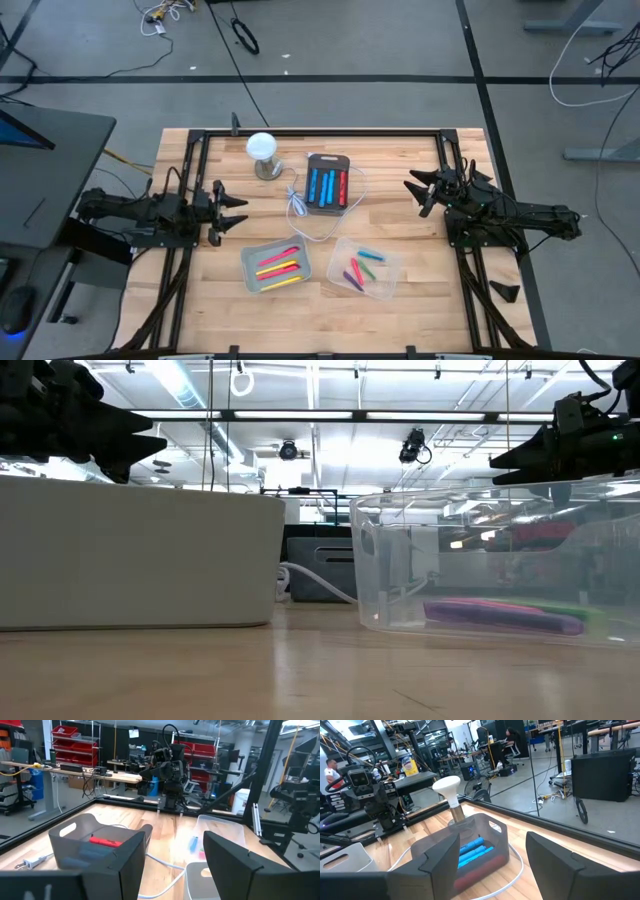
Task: Pick & Place Markers
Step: Return to Home Position
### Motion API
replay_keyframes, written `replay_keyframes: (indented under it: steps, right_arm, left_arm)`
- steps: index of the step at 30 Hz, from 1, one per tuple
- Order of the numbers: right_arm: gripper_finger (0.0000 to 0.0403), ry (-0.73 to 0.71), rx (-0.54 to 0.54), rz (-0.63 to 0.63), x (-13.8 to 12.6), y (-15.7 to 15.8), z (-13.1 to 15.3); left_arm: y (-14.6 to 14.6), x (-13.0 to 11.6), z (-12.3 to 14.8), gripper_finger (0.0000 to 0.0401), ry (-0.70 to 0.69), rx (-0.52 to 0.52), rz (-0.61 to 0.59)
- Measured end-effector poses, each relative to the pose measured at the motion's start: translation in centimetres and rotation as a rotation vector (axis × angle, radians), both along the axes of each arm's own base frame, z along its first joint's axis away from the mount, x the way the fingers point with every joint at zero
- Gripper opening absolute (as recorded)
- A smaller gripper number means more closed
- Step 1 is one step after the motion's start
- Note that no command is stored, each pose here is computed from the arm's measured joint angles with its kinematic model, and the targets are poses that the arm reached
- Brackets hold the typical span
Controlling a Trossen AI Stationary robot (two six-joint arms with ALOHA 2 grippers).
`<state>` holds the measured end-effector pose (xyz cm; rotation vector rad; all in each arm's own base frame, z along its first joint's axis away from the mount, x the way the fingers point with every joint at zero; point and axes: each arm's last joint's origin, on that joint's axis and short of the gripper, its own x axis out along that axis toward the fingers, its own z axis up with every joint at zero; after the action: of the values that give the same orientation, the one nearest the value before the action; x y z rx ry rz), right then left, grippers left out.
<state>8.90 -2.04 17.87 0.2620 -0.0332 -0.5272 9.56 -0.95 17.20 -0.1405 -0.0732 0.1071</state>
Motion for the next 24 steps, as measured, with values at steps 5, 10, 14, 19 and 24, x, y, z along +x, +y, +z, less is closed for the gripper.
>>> replay_keyframes:
  steps: [5,10,14,19,24]
  right_arm:
    - [0.0231,0.0,0.0,0.0,0.0,0.0,0.0]
    - [0.0231,0.0,0.0,0.0,0.0,0.0,-0.01]
    - [0.0231,0.0,0.0,0.0,0.0,0.0,-0.01]
    - [0.0231,0.0,0.0,0.0,0.0,0.0,0.0]
    - [0.0231,-0.001,0.0,0.0,0.0,0.0,0.0]
  left_arm:
    - [0.0,0.0,0.04,0.0206,-0.005,-0.002,0.001]
    - [0.0,0.04,0.04,0.0206,-0.005,-0.001,0.003]
    - [0.01,0.04,0.06,0.0206,-0.009,-0.004,0.004]
    - [0.0,0.04,0.07,0.0206,-0.011,-0.005,0.003]
    - [0.0,0.03,0.08,0.0206,-0.012,-0.005,0.003]
